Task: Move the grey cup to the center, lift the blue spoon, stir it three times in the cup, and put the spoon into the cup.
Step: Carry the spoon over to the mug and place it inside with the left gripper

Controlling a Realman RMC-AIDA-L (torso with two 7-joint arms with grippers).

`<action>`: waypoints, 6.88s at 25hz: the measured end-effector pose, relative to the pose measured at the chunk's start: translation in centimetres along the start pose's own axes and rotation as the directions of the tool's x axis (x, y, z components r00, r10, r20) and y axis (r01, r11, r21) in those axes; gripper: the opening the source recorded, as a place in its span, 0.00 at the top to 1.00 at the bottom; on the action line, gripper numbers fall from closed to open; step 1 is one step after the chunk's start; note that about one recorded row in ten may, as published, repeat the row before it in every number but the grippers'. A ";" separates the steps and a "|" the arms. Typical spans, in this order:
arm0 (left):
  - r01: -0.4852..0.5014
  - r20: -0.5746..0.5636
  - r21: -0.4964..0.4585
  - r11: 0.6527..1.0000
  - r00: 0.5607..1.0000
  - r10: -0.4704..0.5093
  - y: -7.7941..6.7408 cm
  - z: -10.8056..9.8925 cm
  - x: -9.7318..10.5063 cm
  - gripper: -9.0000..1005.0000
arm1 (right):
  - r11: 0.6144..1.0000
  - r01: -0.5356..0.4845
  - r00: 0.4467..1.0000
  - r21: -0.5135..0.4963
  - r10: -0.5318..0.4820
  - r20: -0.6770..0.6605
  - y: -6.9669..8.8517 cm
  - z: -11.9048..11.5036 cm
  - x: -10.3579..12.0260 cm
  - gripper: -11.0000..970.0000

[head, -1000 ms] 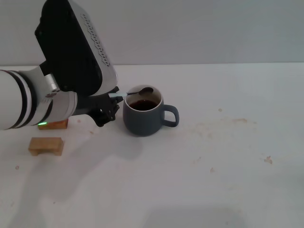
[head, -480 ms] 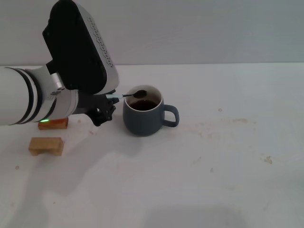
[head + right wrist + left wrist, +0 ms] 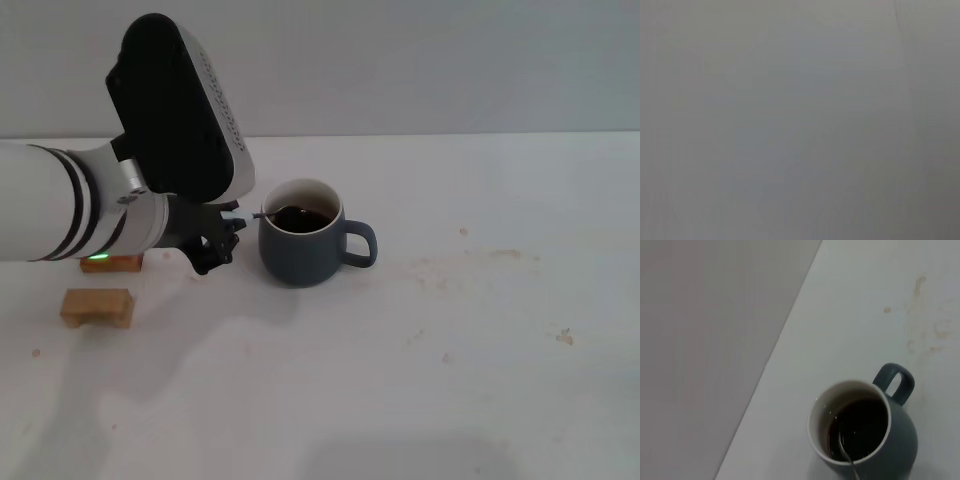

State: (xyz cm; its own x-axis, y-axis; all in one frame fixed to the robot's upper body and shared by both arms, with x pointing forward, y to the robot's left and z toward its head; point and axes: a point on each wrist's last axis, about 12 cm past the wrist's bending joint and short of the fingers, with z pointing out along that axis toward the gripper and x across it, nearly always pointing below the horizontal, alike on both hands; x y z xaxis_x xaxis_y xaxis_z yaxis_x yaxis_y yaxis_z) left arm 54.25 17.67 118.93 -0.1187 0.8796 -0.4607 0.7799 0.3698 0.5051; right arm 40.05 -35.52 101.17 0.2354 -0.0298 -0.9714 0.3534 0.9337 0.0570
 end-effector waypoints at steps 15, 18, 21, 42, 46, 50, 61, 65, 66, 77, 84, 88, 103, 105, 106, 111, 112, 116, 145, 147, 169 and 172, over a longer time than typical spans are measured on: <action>-0.040 -0.034 0.015 0.999 0.999 0.041 1.2 1.9 -0.6 0.85 | 1.000 -0.008 1.000 -0.005 0.008 0.002 0.2 0.1 0.0 0.99; -0.052 -0.036 0.020 0.998 0.998 0.052 1.3 2.2 -0.8 0.85 | 1.000 -0.009 1.000 -0.007 0.009 0.003 0.3 0.2 0.0 0.99; -0.061 -0.038 0.030 0.998 0.997 0.062 1.4 2.7 -1.2 0.85 | 1.000 -0.010 1.000 -0.007 0.010 0.001 0.3 0.2 0.0 0.99; -0.084 -0.027 0.068 0.994 0.996 0.086 -0.6 2.6 -1.4 0.85 | 1.000 -0.015 1.000 -0.019 0.015 0.005 0.7 0.8 0.0 0.99; -0.066 -0.035 0.056 0.996 0.997 0.068 -0.4 2.4 -0.8 0.85 | 1.000 -0.019 1.000 -0.025 0.019 0.010 0.9 1.1 0.0 0.99; -0.057 -0.040 0.051 0.997 0.997 0.059 -0.2 2.3 -0.5 0.85 | 0.999 -0.020 1.000 -0.031 0.021 0.012 1.1 1.2 0.0 0.99; -0.054 -0.049 0.020 0.998 0.997 0.055 1.6 2.8 -0.4 0.85 | 0.999 -0.026 1.000 -0.034 0.027 0.013 1.3 1.3 0.0 0.99; -0.067 -0.045 0.026 0.997 0.997 0.069 1.6 3.1 -0.7 0.85 | 0.999 -0.027 1.000 -0.033 0.027 0.012 1.3 1.2 0.0 0.99; -0.076 -0.039 0.027 0.997 0.996 0.077 1.6 3.2 -1.1 0.85 | 0.999 -0.029 0.999 -0.030 0.030 0.011 1.3 1.2 0.0 0.99; -0.123 -0.010 0.049 0.991 0.992 0.124 0.3 3.2 -2.2 0.85 | 0.999 -0.033 0.999 -0.023 0.033 0.008 1.2 0.9 0.0 0.99; -0.115 -0.009 0.054 0.992 0.993 0.115 -0.5 2.6 -1.7 0.85 | 0.999 -0.033 0.999 -0.033 0.034 0.012 1.4 1.2 0.0 0.99; -0.097 -0.019 0.053 0.994 0.995 0.098 -0.7 2.4 -1.0 0.85 | 0.999 -0.033 0.999 -0.037 0.033 0.014 1.4 1.3 -0.1 0.99; -0.064 -0.039 0.030 0.998 0.997 0.065 0.4 2.4 0.0 0.84 | 0.999 -0.035 0.999 -0.039 0.036 0.014 1.5 1.3 -0.1 0.99; -0.069 -0.036 0.028 0.997 0.997 0.070 0.5 2.4 -0.2 0.84 | 0.999 -0.035 0.999 -0.039 0.036 0.014 1.5 1.3 -0.1 0.99; -0.074 -0.033 0.026 0.997 0.997 0.075 0.6 2.5 -0.4 0.84 | 0.999 -0.035 0.999 -0.039 0.036 0.014 1.5 1.3 -0.1 0.99; -0.086 -0.028 0.025 0.996 0.996 0.087 0.8 2.6 -0.9 0.84 | 0.999 -0.034 0.999 -0.037 0.035 0.012 1.4 1.2 0.0 0.99; -0.089 -0.028 0.026 0.996 0.996 0.090 0.8 2.6 -1.0 0.84 | 0.999 -0.034 0.999 -0.036 0.034 0.011 1.4 1.1 0.0 0.99; -0.111 -0.020 0.035 0.993 0.993 0.112 0.7 2.9 -1.7 0.84 | 0.999 -0.032 0.999 -0.032 0.033 0.007 1.3 0.9 0.0 0.99; -0.108 -0.046 0.017 0.994 0.993 0.108 -0.4 1.4 -0.8 0.83 | 0.999 -0.025 1.000 -0.033 0.026 0.015 1.1 0.9 -0.1 0.99; -0.101 -0.045 0.003 0.995 0.994 0.101 0.1 1.5 -0.8 0.83 | 0.999 -0.025 1.000 -0.032 0.025 0.014 1.1 0.9 -0.1 0.99; -0.067 -0.038 -0.027 0.997 0.997 0.066 0.3 2.4 -1.2 0.83 | 1.000 -0.019 1.000 -0.023 0.019 0.016 0.7 0.4 -0.2 0.99; -0.067 -0.021 -0.040 0.997 0.998 0.067 0.2 2.2 -1.4 0.75 | 1.000 -0.019 1.000 -0.022 0.019 0.016 0.7 0.4 -0.2 0.99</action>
State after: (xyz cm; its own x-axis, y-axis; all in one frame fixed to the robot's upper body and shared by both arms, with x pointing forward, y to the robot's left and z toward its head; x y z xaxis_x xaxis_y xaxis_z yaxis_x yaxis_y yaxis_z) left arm 55.87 15.84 118.10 -0.0794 0.9084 -0.4105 0.7607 0.3213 0.5639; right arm 40.57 -35.01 101.44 0.2564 -0.0176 -0.9664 0.3290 0.9417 0.0701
